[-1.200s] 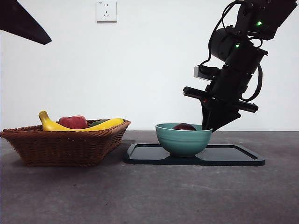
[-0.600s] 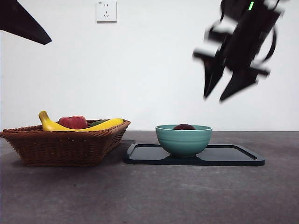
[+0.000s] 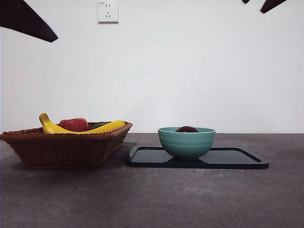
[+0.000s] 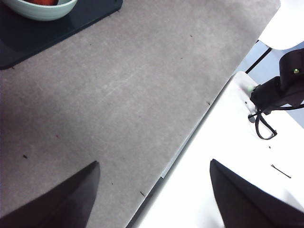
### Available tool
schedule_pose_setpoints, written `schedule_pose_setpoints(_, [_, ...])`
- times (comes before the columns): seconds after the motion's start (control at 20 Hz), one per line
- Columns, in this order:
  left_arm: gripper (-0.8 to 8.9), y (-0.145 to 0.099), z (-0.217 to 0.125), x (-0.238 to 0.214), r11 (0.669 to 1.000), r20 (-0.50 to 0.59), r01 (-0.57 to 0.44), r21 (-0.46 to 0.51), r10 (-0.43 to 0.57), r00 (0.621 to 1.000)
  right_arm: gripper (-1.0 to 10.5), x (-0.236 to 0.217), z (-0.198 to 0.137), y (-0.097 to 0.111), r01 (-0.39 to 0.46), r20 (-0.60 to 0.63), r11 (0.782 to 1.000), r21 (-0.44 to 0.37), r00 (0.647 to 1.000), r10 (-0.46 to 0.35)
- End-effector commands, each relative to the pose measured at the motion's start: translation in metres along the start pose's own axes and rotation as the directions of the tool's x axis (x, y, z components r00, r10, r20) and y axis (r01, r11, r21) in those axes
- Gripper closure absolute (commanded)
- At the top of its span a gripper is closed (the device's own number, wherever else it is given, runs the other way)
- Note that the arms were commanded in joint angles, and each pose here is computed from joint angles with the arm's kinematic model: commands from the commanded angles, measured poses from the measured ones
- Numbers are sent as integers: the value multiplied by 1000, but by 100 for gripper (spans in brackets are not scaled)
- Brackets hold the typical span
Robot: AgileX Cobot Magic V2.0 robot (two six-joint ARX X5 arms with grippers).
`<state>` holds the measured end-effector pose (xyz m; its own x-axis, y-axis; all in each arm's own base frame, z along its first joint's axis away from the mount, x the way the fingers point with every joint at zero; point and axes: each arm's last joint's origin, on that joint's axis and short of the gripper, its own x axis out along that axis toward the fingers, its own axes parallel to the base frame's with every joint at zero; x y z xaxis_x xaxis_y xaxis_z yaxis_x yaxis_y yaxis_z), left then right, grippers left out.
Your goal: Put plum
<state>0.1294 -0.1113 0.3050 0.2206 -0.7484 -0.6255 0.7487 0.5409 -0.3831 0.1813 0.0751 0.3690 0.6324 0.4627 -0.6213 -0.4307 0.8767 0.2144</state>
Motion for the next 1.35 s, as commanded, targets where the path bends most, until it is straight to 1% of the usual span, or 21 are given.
schedule_pose_setpoints(0.05, [439, -2, 3, 0, 1000, 14, 8, 13, -9, 1000, 731, -1, -23, 3, -25, -22, 999, -24, 999, 24])
schedule_pose_setpoints(0.1, [439, -2, 3, 0, 1000, 14, 8, 13, -9, 1000, 730, -1, -34, 4, -37, -34, 999, -27, 999, 36])
schedule_pose_setpoints(0.25, [440, -2, 3, 0, 1000, 14, 8, 13, -9, 1000, 731, 3, -66, 5, -132, -81, 991, -19, 988, 130])
schedule_pose_setpoints(0.35, [440, -2, 3, 0, 1000, 14, 8, 13, -9, 1000, 731, 6, -82, 5, -179, -104, 984, -1, 979, 178])
schedule_pose_setpoints(0.45, [440, -2, 3, 0, 1000, 14, 8, 13, -9, 1000, 731, 8, -91, 5, -202, -119, 979, 4, 972, 201])
schedule_pose_setpoints(1.15, [439, -2, 4, 0, 1000, 17, 9, 7, -9, 1000, 731, 7, -91, 5, -206, -104, 978, 16, 973, 207])
schedule_pose_setpoints(1.35, [418, -1, 16, 3, 1000, 77, 14, -10, -13, 997, 731, 7, -91, 5, -207, -101, 978, 16, 973, 207])
